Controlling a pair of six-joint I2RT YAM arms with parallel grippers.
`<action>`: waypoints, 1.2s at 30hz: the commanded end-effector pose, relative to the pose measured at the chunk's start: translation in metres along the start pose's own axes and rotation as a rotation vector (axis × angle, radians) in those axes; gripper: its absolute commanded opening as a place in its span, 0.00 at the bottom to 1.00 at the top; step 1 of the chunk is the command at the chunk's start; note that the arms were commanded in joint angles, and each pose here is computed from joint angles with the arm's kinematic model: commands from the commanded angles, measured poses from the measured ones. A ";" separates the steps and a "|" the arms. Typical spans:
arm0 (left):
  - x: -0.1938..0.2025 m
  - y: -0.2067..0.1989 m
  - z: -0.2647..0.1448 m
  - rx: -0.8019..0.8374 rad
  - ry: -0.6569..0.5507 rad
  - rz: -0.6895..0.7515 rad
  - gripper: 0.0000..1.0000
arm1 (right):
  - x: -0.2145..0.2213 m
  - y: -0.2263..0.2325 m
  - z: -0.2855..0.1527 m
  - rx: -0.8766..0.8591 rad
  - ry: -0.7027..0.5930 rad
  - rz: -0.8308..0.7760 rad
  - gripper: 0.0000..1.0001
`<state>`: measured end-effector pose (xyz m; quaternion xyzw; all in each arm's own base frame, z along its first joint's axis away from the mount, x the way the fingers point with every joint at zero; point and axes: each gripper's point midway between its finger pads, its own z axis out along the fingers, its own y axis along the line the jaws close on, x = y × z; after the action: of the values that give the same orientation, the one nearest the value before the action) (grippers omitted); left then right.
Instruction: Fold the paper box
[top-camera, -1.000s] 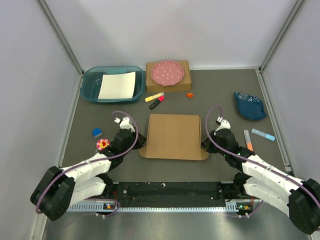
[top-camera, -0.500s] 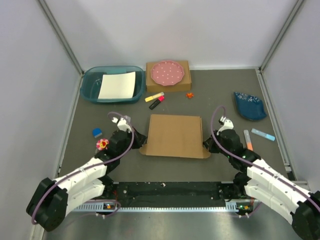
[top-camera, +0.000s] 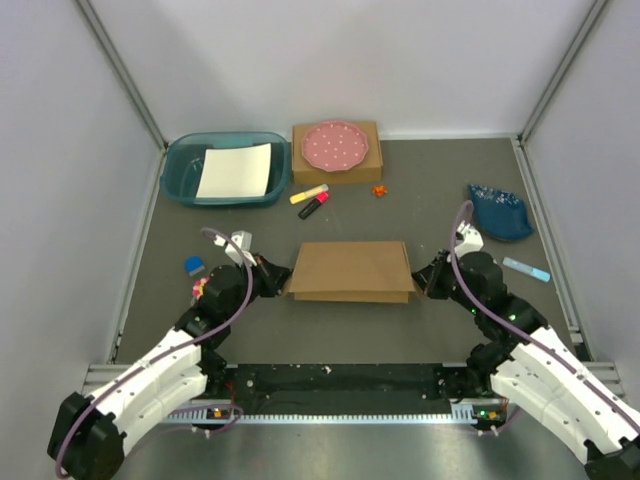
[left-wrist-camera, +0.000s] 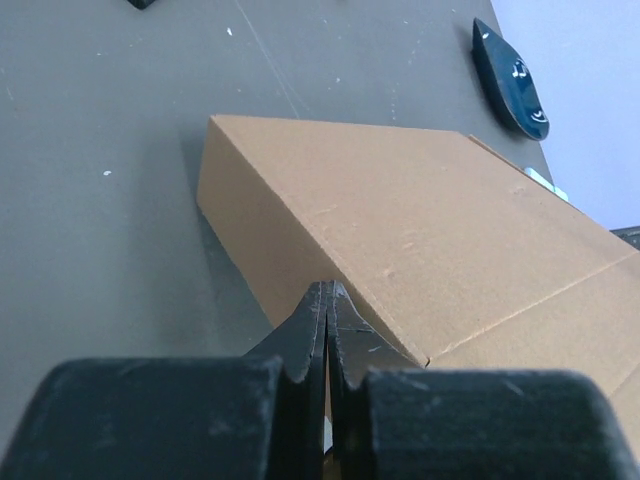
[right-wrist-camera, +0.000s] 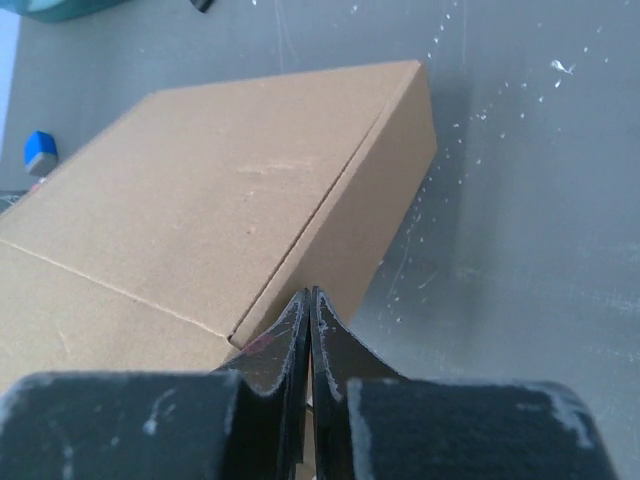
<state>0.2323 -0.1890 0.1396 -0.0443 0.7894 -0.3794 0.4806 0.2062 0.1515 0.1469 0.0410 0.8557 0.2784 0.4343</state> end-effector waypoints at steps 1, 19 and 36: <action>-0.014 -0.054 -0.015 0.200 0.023 -0.031 0.02 | -0.032 0.052 -0.025 -0.192 -0.043 0.066 0.00; -0.036 -0.079 -0.010 0.222 0.042 -0.019 0.02 | -0.029 0.046 -0.015 -0.109 0.014 0.119 0.00; -0.035 -0.006 -0.029 -0.092 -0.063 0.055 0.11 | -0.013 -0.001 -0.021 0.070 0.003 0.031 0.14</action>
<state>0.2233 -0.1799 0.1758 -0.0414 0.7932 -0.3656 0.4852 0.1983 0.1444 0.1579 0.0747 0.8663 0.2726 0.4118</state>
